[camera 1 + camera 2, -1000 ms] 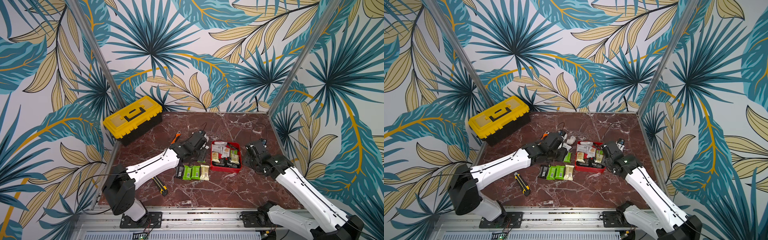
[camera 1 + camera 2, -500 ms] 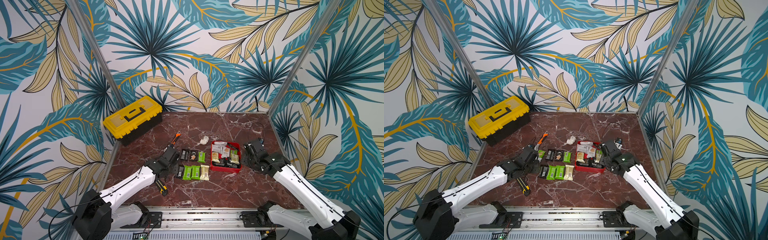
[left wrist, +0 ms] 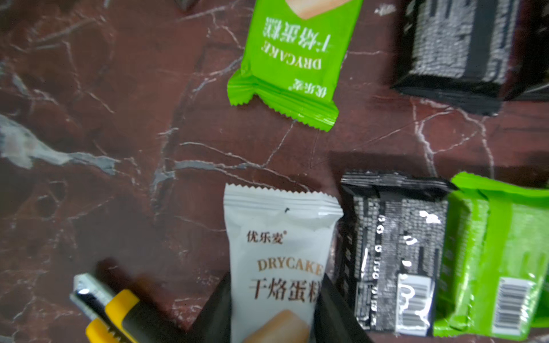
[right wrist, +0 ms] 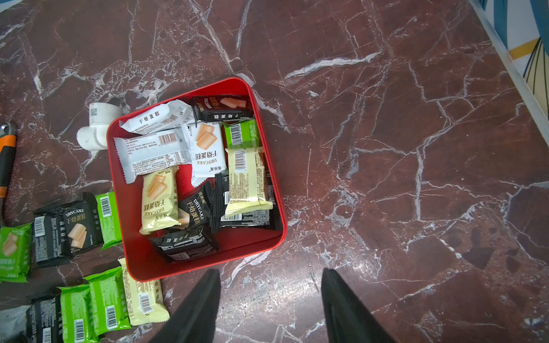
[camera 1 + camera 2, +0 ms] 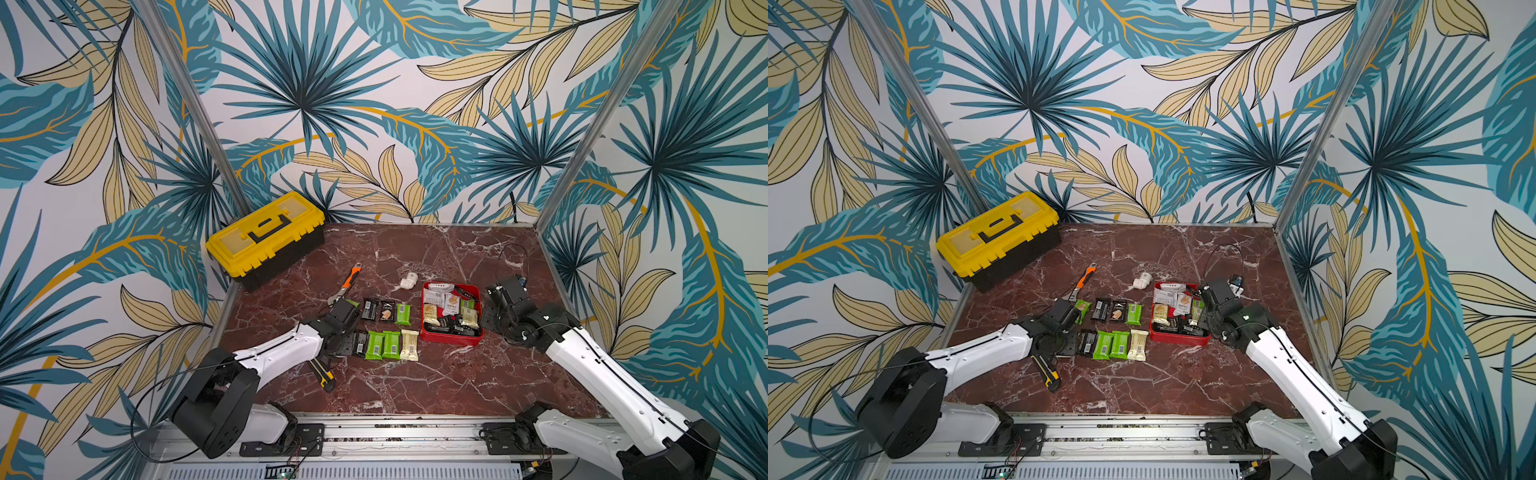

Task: Take the cookies out of the storage box
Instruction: Place the cookie at the center of the board, then pick up the cookie from the storage box.

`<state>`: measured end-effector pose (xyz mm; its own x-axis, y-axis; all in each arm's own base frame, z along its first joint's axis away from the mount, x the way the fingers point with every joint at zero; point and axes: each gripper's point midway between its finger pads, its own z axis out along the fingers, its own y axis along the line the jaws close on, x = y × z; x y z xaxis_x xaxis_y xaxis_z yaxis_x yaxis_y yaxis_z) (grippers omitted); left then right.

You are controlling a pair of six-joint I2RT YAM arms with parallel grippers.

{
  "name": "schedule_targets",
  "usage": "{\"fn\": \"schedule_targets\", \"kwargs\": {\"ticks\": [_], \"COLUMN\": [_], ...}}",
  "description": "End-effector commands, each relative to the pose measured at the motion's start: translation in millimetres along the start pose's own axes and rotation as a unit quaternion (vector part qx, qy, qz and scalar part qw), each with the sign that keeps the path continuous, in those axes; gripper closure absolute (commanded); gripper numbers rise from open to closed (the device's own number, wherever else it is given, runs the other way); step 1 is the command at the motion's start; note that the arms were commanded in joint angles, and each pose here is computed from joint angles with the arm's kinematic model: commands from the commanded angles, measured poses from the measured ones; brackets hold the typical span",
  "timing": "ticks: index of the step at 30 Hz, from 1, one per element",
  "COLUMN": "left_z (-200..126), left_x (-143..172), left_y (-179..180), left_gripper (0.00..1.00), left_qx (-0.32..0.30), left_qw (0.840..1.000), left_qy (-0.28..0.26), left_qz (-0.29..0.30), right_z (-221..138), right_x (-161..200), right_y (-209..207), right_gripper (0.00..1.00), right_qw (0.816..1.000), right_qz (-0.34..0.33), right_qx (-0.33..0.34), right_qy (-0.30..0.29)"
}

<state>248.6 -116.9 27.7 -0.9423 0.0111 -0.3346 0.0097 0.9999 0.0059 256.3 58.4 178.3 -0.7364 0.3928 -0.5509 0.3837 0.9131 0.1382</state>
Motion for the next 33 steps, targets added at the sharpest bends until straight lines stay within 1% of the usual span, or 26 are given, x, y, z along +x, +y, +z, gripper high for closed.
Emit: {"fn": "schedule_targets", "kwargs": {"ticks": [1,4,7,9,12,15,17,19,20,22,25,28,30,33], "left_z": [-4.8,-2.9,-10.8,-23.9,-54.7,-90.6,-111.0,-123.9,-128.2,-134.7,-136.6,-129.3,-124.5,-119.1], "left_x": [-19.2,-22.3,-28.0,-38.4,-61.4,-88.7,-104.7,-115.8,-120.0,-125.9,-129.0,-127.1,-124.9,-121.1], "left_y": [-6.4,-6.5,-3.8,-0.7,0.7,-6.3,-7.5,-4.3,-2.2,3.3,7.8,10.8,12.4,13.0], "left_gripper": [0.48,0.42,0.39,0.37,0.36,0.36,0.36,0.36,0.36,0.36,0.36,0.36,0.36,0.36], "left_qx": [0.001,-0.006,-0.014,-0.019,-0.007,0.042,0.073,0.095,0.104,0.122,0.144,0.147,0.146,0.147], "left_qw": [1.000,1.000,1.000,0.999,0.995,0.980,0.962,0.941,0.930,0.905,0.879,0.869,0.868,0.867], "left_qy": [-0.009,-0.003,-0.012,-0.037,-0.100,-0.185,-0.241,-0.286,-0.304,-0.333,-0.354,-0.353,-0.347,-0.338], "left_qz": [0.004,0.008,0.006,-0.001,-0.024,-0.062,-0.106,-0.155,-0.179,-0.234,-0.286,-0.314,-0.324,-0.336], "right_z": [-2.2,-2.5,-4.3,-5.1,-2.6,4.1,10.5,16.2,19.0,25.6,37.0,50.9,59.9,73.3], "right_x": [-3.1,-2.9,-4.4,-4.4,-4.2,-4.9,-7.9,-12.2,-14.6,-19.6,-26.9,-34.2,-38.2,-42.8], "right_y": [1.8,1.8,3.4,8.5,17.3,26.8,35.7,44.3,47.5,55.2,76.7,95.4,104.3,104.1], "right_gripper": [0.41,0.41,0.41,0.41,0.41,0.41,0.41,0.41,0.40,0.40,0.41,0.41,0.41,0.41], "right_qw": [1.000,1.000,1.000,1.000,0.999,0.997,0.996,0.996,0.997,0.998,0.995,0.982,0.970,0.951], "right_qz": [0.002,0.001,0.000,-0.010,-0.034,-0.059,-0.077,-0.079,-0.065,-0.012,0.073,0.166,0.220,0.289], "right_qx": [-0.006,-0.007,-0.011,-0.020,-0.028,-0.029,-0.027,-0.024,-0.021,-0.018,-0.043,-0.073,-0.094,-0.103], "right_qy": [-0.005,-0.005,-0.006,0.000,0.014,0.028,0.039,0.046,0.048,0.053,0.056,0.048,0.040,0.031]}}
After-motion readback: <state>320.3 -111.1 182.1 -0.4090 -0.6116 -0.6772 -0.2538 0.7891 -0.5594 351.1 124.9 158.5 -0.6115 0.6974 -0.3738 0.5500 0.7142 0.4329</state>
